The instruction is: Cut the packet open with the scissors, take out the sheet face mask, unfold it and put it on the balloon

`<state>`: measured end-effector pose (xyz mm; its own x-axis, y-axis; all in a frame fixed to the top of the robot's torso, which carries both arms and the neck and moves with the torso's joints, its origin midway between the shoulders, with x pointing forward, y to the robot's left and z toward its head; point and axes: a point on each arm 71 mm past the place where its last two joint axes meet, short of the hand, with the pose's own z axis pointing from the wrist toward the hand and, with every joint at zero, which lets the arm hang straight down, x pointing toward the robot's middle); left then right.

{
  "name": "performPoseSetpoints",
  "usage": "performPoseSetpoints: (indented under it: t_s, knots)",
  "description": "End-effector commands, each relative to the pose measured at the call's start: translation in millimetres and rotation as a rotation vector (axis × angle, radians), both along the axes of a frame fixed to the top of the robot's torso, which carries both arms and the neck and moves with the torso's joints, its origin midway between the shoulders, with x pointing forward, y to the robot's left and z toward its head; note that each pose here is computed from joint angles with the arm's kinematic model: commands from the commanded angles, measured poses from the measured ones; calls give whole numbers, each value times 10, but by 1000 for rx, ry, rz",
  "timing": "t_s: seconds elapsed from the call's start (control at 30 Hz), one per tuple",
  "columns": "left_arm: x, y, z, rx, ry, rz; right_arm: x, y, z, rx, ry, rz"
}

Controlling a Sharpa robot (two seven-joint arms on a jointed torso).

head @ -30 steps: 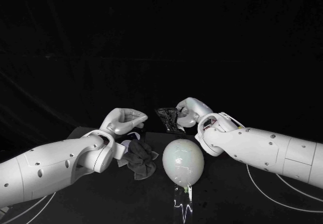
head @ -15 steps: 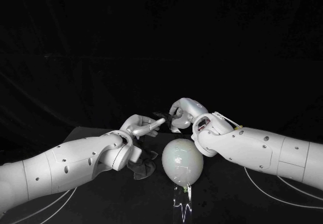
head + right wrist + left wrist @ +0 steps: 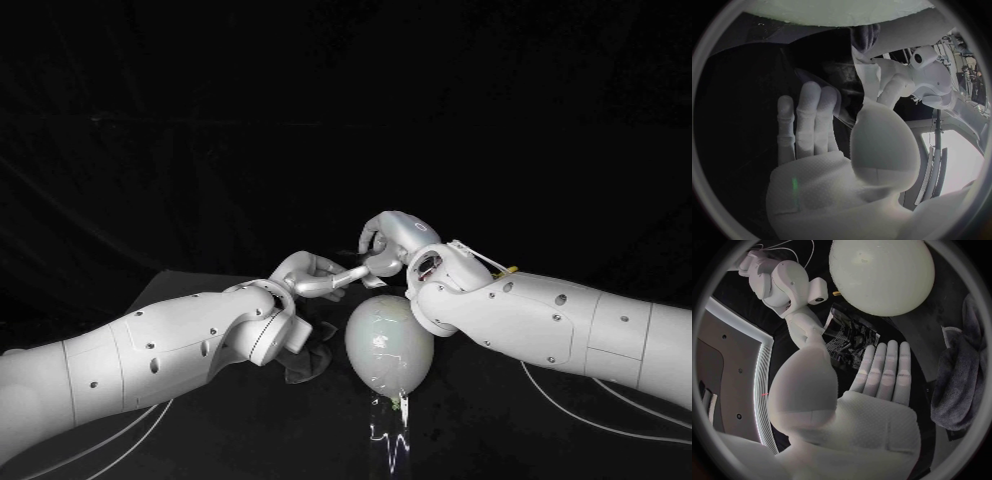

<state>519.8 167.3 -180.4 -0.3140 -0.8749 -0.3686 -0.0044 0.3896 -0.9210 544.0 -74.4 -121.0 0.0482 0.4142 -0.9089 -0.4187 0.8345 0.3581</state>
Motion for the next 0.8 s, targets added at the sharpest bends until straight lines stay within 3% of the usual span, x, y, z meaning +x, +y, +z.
performPoseSetpoints:
  t_s: [0.03, 0.4, 0.8]
  knots:
    - [-25, -71, 30, 5, -13, -51, 11, -5, -2, -11, -7, -24]
    - [-74, -45, 57, 9, -40, -101, 65, -67, -25, 19, 27, -61]
    - [-92, -131, 62, 16, -43, -115, 46, -10, -41, 18, 54, -62]
